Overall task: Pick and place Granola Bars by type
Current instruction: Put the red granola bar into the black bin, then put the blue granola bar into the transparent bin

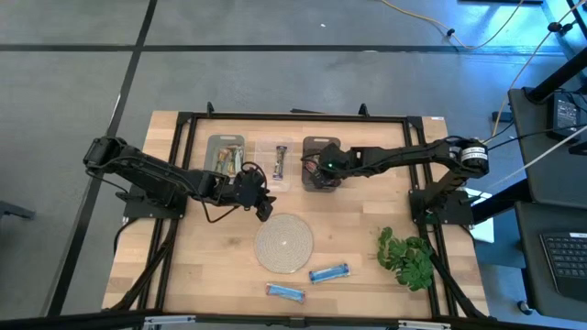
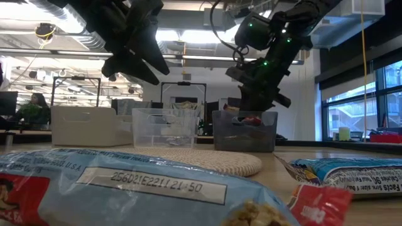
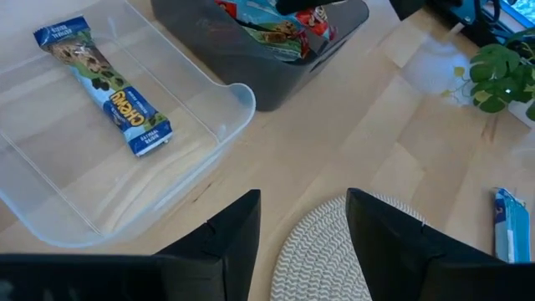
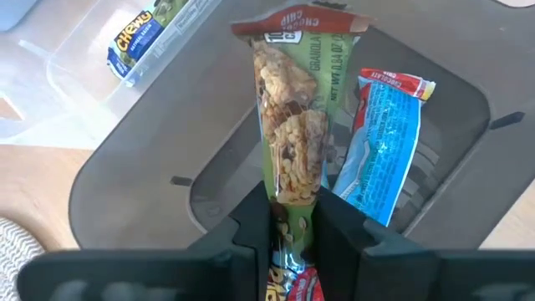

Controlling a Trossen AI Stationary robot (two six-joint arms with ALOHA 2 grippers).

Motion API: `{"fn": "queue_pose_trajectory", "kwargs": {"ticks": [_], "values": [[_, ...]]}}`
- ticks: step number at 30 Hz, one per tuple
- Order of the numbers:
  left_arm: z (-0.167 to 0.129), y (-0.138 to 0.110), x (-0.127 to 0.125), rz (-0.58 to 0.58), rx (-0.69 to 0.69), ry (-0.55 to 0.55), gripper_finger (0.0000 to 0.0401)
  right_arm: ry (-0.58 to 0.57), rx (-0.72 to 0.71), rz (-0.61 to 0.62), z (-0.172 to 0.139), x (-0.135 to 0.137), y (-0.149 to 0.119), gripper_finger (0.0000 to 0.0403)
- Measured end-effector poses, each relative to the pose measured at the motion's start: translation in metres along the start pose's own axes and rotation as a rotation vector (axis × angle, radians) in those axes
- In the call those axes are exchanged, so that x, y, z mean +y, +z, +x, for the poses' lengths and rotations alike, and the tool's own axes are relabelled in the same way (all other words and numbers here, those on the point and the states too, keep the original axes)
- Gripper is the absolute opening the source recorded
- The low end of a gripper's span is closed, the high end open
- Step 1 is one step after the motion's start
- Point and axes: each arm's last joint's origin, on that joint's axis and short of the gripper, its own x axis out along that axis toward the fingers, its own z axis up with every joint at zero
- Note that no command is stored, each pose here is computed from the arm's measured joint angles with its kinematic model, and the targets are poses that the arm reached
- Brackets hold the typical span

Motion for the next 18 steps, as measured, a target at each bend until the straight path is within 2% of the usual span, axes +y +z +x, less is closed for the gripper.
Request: {"fn": "queue_pose_trajectory", "kwargs": {"ticks": [5, 12, 16, 18], "values": [[0.000, 0.000, 0.000, 0.000, 0.001, 0.000, 0.0169, 0.005, 0.004, 0.000, 0.000, 0.000, 0.000, 0.0085], [0.000, 0.000, 0.000, 0.000, 0.014, -0.012, 0.0169, 0.009, -0.002, -0.017, -0.001, 0.000, 0.001, 0.0161], [0.000, 0.000, 0.000, 0.000, 0.014, -0.012, 0.0169, 0.047, -0.053, -0.085, -0.018, 0.001, 0.008, 0.0192], [0.000, 0.000, 0.000, 0.000, 0.014, -0.012, 0.0169, 0.081, -0.099, -0.161, -0.032, 0.002, 0.012, 0.0200]]}}
